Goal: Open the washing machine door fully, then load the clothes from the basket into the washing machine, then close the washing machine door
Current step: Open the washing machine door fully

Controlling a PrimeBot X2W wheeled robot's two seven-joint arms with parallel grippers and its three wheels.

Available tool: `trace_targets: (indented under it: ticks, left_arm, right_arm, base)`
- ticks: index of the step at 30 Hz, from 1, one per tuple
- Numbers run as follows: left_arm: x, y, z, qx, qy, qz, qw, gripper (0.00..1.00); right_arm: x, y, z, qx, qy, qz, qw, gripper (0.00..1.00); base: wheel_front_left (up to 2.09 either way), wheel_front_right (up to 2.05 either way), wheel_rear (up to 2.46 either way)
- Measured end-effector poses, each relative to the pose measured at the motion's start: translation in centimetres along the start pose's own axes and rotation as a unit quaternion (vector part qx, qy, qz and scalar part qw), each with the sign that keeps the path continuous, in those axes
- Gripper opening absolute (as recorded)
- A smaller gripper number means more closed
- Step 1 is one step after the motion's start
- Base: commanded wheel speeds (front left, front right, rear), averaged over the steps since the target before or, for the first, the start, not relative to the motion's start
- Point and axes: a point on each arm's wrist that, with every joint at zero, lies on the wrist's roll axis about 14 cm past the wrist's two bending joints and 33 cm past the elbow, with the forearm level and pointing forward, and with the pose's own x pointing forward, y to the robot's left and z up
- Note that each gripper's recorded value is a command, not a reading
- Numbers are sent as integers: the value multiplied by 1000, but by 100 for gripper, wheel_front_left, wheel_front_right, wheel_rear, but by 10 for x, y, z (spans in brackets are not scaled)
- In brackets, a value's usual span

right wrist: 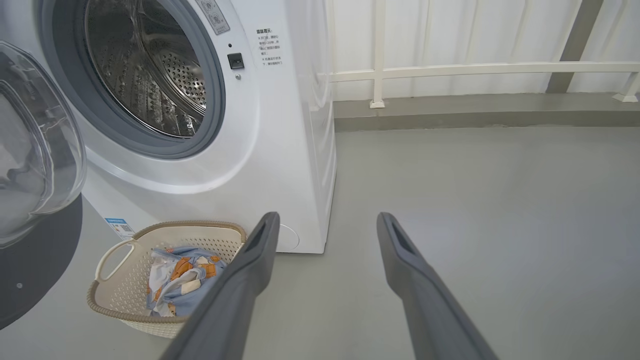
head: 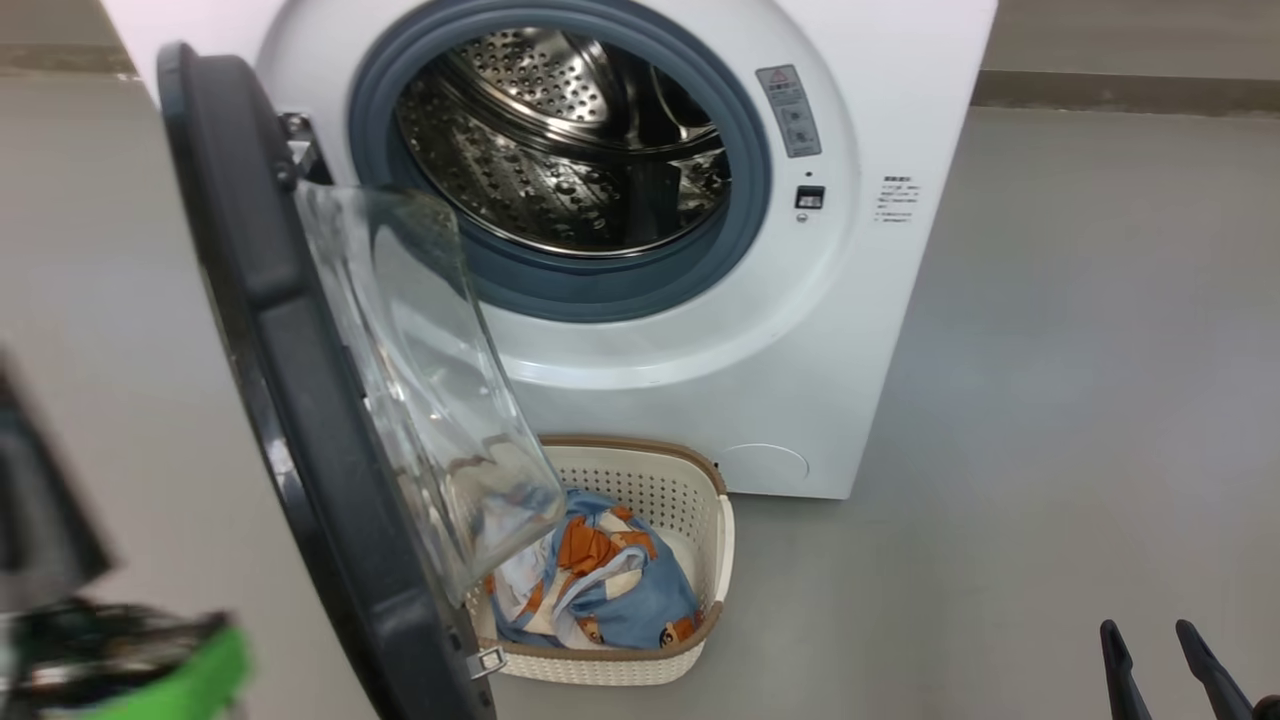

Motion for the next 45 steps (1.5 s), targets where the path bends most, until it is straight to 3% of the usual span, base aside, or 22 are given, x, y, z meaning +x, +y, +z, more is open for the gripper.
trace_targets:
  ticks: [3,7,11,15,21,37,45]
  left_arm:
    - [-1,-46,18,-51,-19,-71,996,0]
    - [-15,-108,26,-123,9,-157,980,0]
    - [-40,-154,18,-180,69,-214,958,0]
    - [-73,-174,-19,-198,168,-228,938,0]
    - [-109,-173,-67,-189,278,-207,919,0]
    - [-125,-131,-105,-123,341,-139,921,0]
    - [-125,-98,-117,-79,347,-81,931,0]
  right_arm:
    - [3,5,-1,0,2,7,1000,100]
    - [5,9,-4,1,7,14,1000,100]
    - [6,12,-8,1,13,19,1000,100]
    - [7,15,-11,2,17,21,1000,100]
    - [8,18,-14,6,21,23,999,100]
    - [15,28,-28,9,45,38,998,100]
    - [24,35,-35,7,56,49,997,100]
  base:
    - [0,0,0]
    - [0,0,0]
    - [0,0,0]
    - [0,0,0]
    - [0,0,0]
    - [0,0,0]
    - [0,0,0]
